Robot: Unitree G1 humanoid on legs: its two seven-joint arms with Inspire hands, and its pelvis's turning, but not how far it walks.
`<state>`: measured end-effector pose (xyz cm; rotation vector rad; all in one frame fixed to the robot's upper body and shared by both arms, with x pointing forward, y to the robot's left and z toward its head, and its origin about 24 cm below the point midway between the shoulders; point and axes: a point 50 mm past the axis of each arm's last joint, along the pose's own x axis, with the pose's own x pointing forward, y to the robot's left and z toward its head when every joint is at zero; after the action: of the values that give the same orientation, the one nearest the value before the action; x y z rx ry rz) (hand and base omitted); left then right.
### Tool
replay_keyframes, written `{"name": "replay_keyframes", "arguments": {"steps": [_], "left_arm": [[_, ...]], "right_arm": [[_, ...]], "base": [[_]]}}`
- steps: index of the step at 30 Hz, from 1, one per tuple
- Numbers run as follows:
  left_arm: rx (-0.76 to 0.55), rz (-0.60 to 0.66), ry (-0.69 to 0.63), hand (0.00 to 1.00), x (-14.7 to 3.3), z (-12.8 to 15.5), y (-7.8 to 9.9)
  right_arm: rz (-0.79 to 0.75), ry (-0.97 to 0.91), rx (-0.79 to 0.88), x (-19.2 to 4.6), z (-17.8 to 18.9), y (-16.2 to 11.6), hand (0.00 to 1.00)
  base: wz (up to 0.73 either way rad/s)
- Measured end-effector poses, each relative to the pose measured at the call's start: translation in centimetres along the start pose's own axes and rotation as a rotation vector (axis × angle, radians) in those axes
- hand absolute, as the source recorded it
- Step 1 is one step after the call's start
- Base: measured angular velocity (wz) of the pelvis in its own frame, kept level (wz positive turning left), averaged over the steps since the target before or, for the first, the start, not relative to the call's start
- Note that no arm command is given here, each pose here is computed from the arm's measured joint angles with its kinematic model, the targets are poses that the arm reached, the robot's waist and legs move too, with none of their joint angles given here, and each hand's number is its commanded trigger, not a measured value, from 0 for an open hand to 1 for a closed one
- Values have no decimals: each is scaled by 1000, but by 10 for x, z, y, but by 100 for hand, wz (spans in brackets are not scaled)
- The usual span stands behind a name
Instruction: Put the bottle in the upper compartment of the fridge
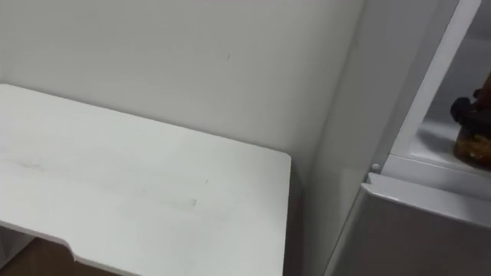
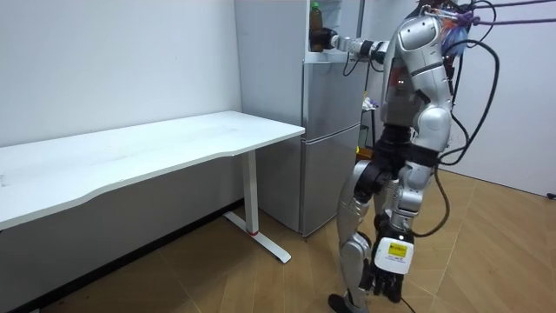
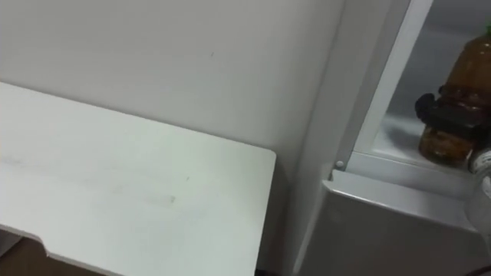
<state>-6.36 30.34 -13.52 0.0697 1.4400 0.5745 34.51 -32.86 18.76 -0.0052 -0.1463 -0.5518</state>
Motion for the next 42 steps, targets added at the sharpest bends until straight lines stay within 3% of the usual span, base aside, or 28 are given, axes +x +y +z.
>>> {"name": "replay_keyframes", "arguments": {"steps": [5, 6, 7, 8, 18, 25, 42], "left_arm": [[10, 33, 2, 0, 0, 2, 8], [5, 38, 7, 0, 0, 3, 8], [1, 39, 8, 0, 0, 3, 8], [10, 36, 8, 0, 1, 5, 7], [34, -5, -101, 0, 1, 35, -3], [71, 3, -117, 0, 1, 40, 6], [72, -17, -136, 0, 1, 44, 3]], "right_arm": [[-91, -1, 13, 7, -1, -12, 97], [-100, -10, 16, 7, 0, -12, 73], [-102, -14, 14, 7, -1, -12, 56], [-105, -24, 9, 8, -1, -12, 0], [-81, -24, 5, 7, -11, -15, 0], [-31, -38, -17, 6, -12, -11, 0], [82, -63, -8, 5, -11, -8, 0]], "base": [[15], [18], [18], [13], [2], [-2], [-4]]}}
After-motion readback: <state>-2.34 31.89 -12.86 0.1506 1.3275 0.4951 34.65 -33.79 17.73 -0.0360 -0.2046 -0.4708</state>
